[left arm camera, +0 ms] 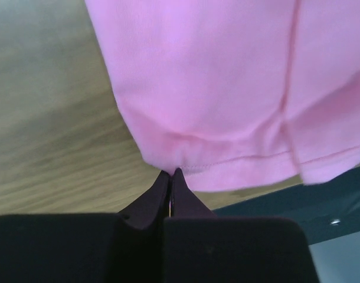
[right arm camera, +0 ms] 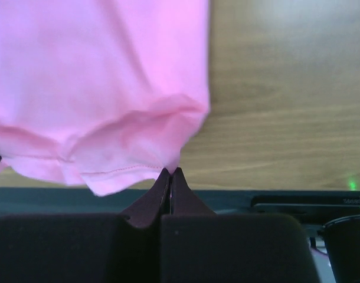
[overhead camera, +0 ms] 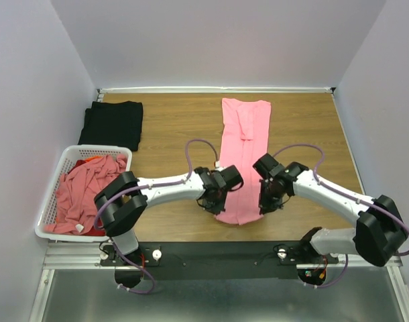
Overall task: Fold and stack the t-shirts
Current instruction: Fold the tshirt
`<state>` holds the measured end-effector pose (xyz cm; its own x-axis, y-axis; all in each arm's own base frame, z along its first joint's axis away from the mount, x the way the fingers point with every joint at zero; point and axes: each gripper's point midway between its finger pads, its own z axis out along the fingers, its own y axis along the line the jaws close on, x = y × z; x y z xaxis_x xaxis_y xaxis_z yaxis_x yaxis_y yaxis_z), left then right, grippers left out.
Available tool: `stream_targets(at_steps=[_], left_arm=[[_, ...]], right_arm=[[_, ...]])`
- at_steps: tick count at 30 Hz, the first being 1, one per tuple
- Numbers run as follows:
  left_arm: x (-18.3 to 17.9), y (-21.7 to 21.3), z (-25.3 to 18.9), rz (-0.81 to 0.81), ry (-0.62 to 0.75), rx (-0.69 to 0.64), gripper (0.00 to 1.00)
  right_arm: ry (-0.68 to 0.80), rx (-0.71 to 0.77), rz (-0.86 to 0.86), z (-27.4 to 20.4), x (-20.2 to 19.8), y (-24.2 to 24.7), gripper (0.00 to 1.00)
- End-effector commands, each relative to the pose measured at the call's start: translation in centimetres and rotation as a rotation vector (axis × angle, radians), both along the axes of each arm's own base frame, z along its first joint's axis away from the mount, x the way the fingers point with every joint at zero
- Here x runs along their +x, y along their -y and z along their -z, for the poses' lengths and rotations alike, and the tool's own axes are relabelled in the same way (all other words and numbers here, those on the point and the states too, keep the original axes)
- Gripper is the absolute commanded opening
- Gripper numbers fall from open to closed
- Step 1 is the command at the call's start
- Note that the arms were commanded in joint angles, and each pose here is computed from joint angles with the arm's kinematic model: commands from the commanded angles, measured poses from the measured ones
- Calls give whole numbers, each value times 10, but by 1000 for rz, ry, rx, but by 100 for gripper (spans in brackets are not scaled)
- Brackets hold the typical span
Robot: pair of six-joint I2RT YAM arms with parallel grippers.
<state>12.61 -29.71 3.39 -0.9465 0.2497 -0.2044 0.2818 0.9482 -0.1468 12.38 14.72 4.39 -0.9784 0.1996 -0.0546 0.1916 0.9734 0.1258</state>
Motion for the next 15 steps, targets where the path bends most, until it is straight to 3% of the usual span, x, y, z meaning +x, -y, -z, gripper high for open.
stream_targets(at_steps=[1, 7, 15], left_arm=[[55, 2, -29, -49, 94, -19, 0], [140, -3, -65, -143, 236, -63, 0], [207, -4, -68, -194, 331, -67, 0]], right_arm=[[148, -72, -17, -25, 43, -2, 1], [287, -184, -3, -47, 111, 6, 1], [419, -219, 65, -58, 189, 33, 1]])
